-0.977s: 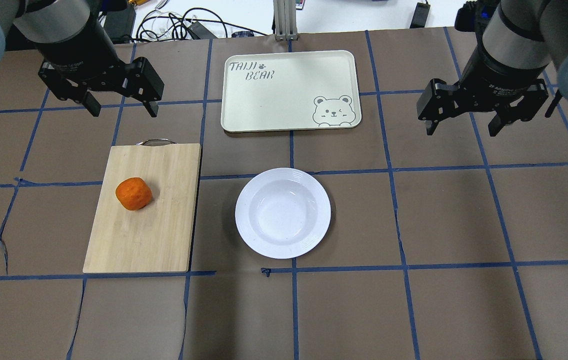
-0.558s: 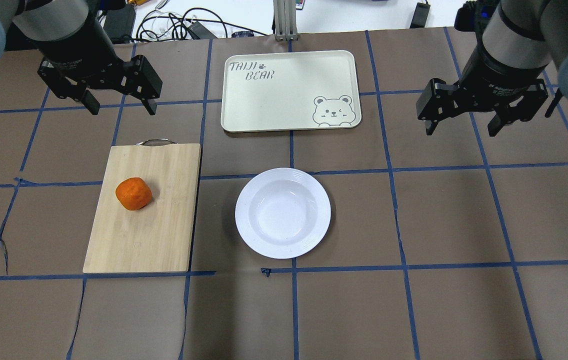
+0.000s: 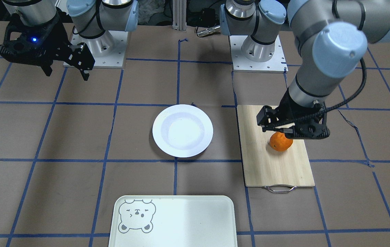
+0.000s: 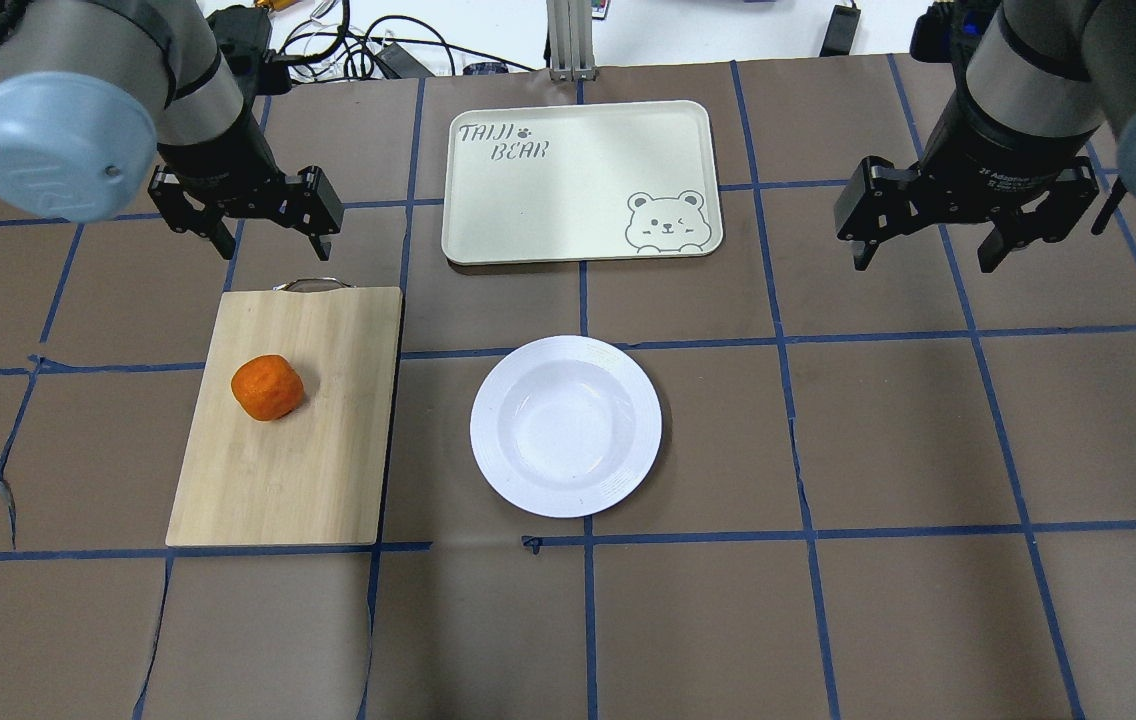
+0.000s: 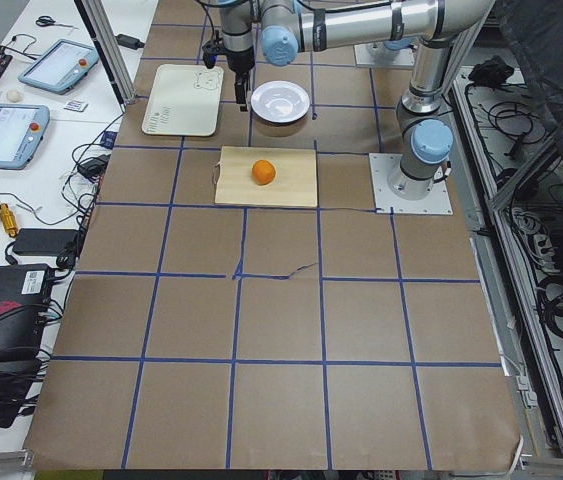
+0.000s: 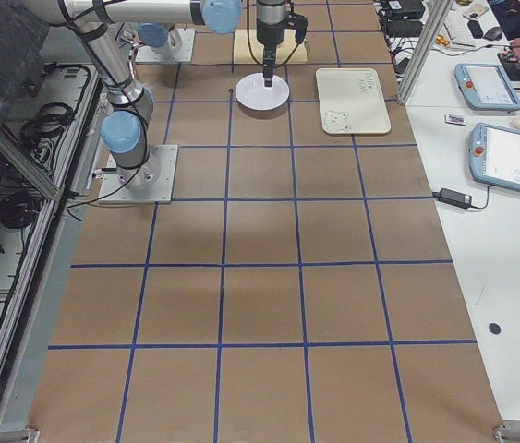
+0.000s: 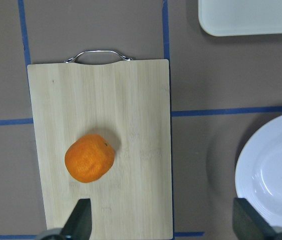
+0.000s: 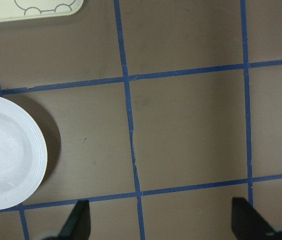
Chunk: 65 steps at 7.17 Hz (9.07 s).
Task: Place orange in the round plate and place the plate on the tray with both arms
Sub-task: 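Lower the left gripper onto the orange on the cutting board and grasp it, then carry the orange with the left gripper onto the white plate and release, then raise the left gripper away from the plate while the right gripper moves toward the plate, then lower the right gripper to the plate rim nearest it and grip the rim, then drag the plate by its rim with the right gripper onto the bear tray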
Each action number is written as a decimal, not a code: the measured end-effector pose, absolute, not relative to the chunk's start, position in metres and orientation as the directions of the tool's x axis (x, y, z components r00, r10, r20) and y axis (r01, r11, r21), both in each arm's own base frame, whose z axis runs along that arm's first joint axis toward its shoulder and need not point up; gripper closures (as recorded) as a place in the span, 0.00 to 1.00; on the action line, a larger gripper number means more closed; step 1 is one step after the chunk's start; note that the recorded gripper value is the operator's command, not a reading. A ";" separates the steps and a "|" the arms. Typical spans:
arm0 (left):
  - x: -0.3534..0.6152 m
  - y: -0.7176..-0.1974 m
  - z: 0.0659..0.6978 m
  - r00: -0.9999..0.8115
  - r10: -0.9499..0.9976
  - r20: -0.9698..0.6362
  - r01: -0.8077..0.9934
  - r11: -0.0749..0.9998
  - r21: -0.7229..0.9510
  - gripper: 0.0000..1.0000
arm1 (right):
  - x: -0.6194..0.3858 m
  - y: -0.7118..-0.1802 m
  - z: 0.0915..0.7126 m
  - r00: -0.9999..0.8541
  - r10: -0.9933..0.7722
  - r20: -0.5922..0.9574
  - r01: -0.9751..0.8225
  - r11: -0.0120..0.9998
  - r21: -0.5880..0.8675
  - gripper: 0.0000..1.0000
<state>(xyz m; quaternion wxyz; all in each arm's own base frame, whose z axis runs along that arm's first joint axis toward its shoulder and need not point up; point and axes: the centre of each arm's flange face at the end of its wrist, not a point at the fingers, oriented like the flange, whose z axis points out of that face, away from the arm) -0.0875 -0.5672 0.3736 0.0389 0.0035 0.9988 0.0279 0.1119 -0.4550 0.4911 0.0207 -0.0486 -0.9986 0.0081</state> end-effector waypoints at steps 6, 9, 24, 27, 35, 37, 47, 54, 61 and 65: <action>-0.022 -0.547 0.220 -0.970 0.241 -0.035 0.222 0.935 0.276 0.10 | 0.112 -0.456 0.491 -0.994 0.098 0.039 0.098 0.995 -0.022 0.00; -0.025 -0.533 0.197 -0.953 0.302 0.017 0.292 0.906 0.306 0.81 | 0.111 -0.456 0.491 -0.994 0.098 0.039 0.097 0.995 -0.022 0.00; -0.350 -0.442 0.196 -0.988 0.106 0.108 0.130 0.960 0.246 0.00 | 0.110 -0.458 0.486 -0.994 0.100 0.041 0.099 0.995 -0.011 0.00; -0.351 -0.452 0.216 -0.988 0.088 0.124 0.110 0.978 0.176 0.00 | 0.107 -0.466 0.476 -0.994 0.107 0.033 0.107 0.994 0.012 0.00; -0.224 -0.473 0.485 -0.998 -0.048 0.051 -0.046 0.998 0.035 0.00 | 0.116 -0.537 0.365 -0.966 0.082 -0.246 0.075 0.997 0.037 0.00; -0.189 -0.474 0.515 -0.996 -0.077 0.039 -0.079 0.996 -0.040 0.00 | 0.131 -0.529 0.312 -0.920 -0.005 -0.392 0.015 0.999 -0.046 0.00; -0.171 -0.469 0.532 -0.996 -0.077 0.042 -0.080 0.993 -0.082 0.00 | 0.191 -0.508 0.157 -0.686 -0.128 -0.717 -0.086 0.992 -0.095 0.15; -0.171 -0.469 0.532 -0.996 -0.077 0.043 -0.081 0.993 -0.084 0.00 | 0.200 -0.509 0.140 -0.654 -0.127 -0.746 -0.094 0.992 -0.086 0.89; -0.171 -0.468 0.533 -0.996 -0.076 0.044 -0.080 0.993 -0.085 0.00 | 0.210 -0.514 0.156 -0.627 -0.206 -0.751 -0.108 0.978 -0.178 1.00; -0.171 -0.469 0.533 -0.996 -0.077 0.045 -0.081 0.993 -0.085 0.00 | 0.208 -0.521 0.173 -0.483 -0.194 -0.854 -0.054 0.980 -0.191 1.00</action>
